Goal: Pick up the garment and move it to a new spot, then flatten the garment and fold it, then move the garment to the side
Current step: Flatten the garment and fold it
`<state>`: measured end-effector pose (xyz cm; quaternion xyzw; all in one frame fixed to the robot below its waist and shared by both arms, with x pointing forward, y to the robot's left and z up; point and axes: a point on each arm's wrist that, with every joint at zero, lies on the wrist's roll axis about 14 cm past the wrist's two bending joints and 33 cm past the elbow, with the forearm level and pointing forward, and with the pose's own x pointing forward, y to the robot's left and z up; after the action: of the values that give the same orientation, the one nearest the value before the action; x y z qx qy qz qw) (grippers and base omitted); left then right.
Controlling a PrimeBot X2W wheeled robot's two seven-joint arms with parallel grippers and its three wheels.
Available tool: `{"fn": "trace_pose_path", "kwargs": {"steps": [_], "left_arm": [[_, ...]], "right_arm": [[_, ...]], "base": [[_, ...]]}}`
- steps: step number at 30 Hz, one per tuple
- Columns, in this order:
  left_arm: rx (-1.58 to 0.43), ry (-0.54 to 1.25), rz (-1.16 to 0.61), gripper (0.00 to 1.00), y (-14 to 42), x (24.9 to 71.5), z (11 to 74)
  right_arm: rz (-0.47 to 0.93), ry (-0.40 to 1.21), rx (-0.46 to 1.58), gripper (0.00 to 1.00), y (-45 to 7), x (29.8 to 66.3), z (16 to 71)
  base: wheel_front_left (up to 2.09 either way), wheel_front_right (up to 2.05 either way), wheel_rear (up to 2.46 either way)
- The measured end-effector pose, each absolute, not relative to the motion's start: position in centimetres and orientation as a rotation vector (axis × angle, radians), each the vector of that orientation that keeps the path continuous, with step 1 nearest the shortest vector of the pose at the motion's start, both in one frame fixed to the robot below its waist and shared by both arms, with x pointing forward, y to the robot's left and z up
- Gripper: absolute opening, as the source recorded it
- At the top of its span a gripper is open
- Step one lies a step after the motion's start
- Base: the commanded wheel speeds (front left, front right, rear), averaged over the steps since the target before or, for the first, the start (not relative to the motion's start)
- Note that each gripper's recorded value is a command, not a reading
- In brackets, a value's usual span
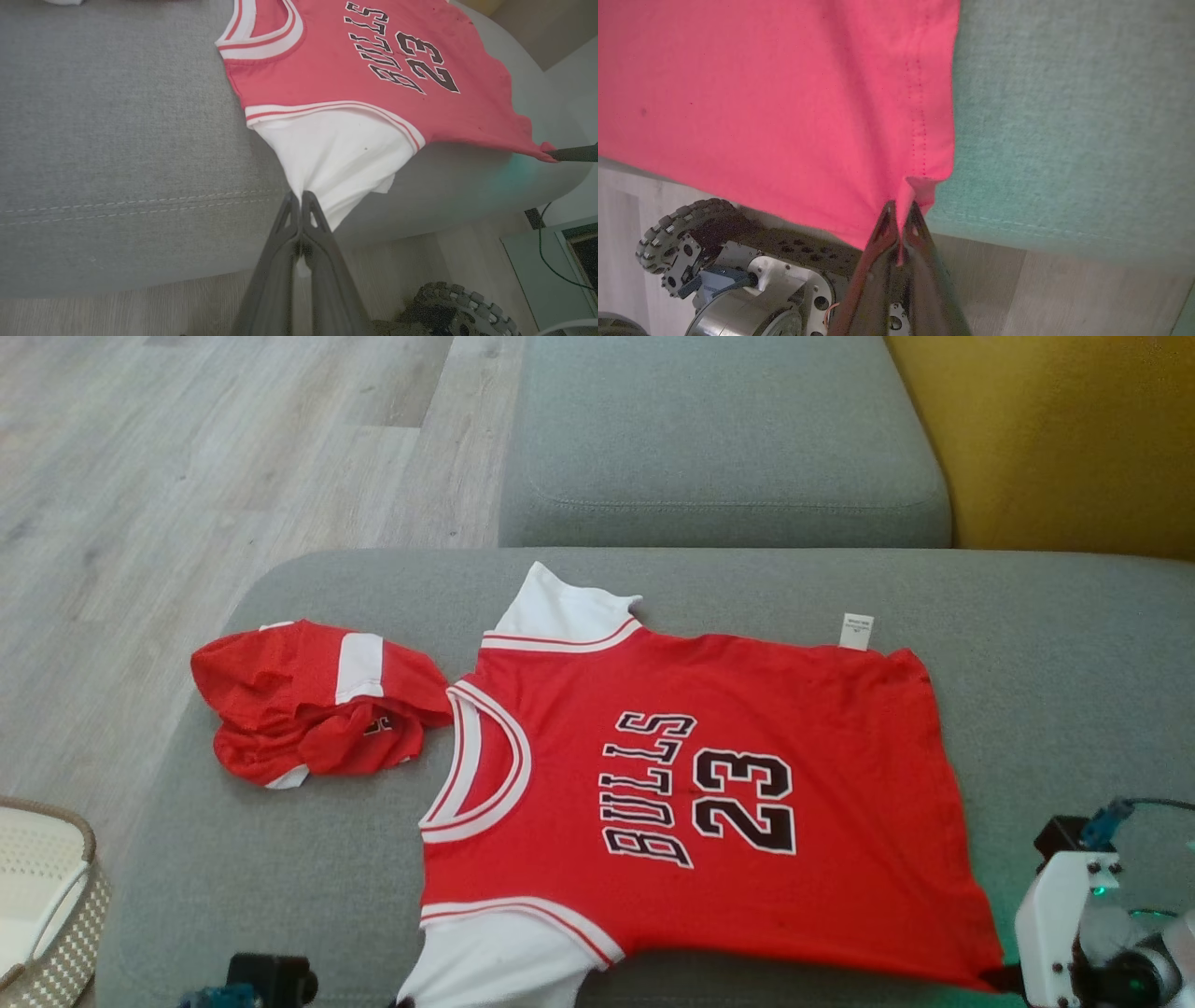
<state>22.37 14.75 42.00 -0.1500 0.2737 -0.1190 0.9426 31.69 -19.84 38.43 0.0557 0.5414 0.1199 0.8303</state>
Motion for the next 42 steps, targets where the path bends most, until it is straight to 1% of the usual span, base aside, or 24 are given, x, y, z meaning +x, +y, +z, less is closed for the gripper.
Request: {"fn": "trace_pose_path", "kwargs": {"steps": [5,14,19,24,29,42], "left_arm": [[-0.314,0.593,-0.254,0.00,14.6,21.3,42.3],[-0.316,0.567,-0.268,0.00,14.1,22.4,43.6],[-0.264,0.521,-0.295,0.00,14.1,24.9,45.1],[-0.196,0.480,-0.328,0.00,14.5,28.2,46.7],[-0.170,0.448,-0.346,0.00,14.4,31.3,48.0],[-0.153,0.496,-0.348,0.00,14.2,36.6,46.3]], "right_arm": [[0.273,1.178,0.107,0.00,-20.1,30.6,38.6],[0.266,1.113,0.093,0.00,-20.3,31.9,39.9],[0.264,1.121,0.080,0.00,-20.0,32.4,39.9],[0.267,1.065,0.081,0.00,-19.1,35.5,41.4],[0.270,1.045,0.098,0.00,-18.2,37.4,41.8],[0.231,1.013,0.089,0.00,-18.1,41.3,40.6]], "base": [[0.00,0.00,0.00],[0.00,0.00,0.00],[0.00,0.00,0.00],[0.00,0.00,0.00],[0.00,0.00,0.00],[0.00,0.00,0.00]]}}
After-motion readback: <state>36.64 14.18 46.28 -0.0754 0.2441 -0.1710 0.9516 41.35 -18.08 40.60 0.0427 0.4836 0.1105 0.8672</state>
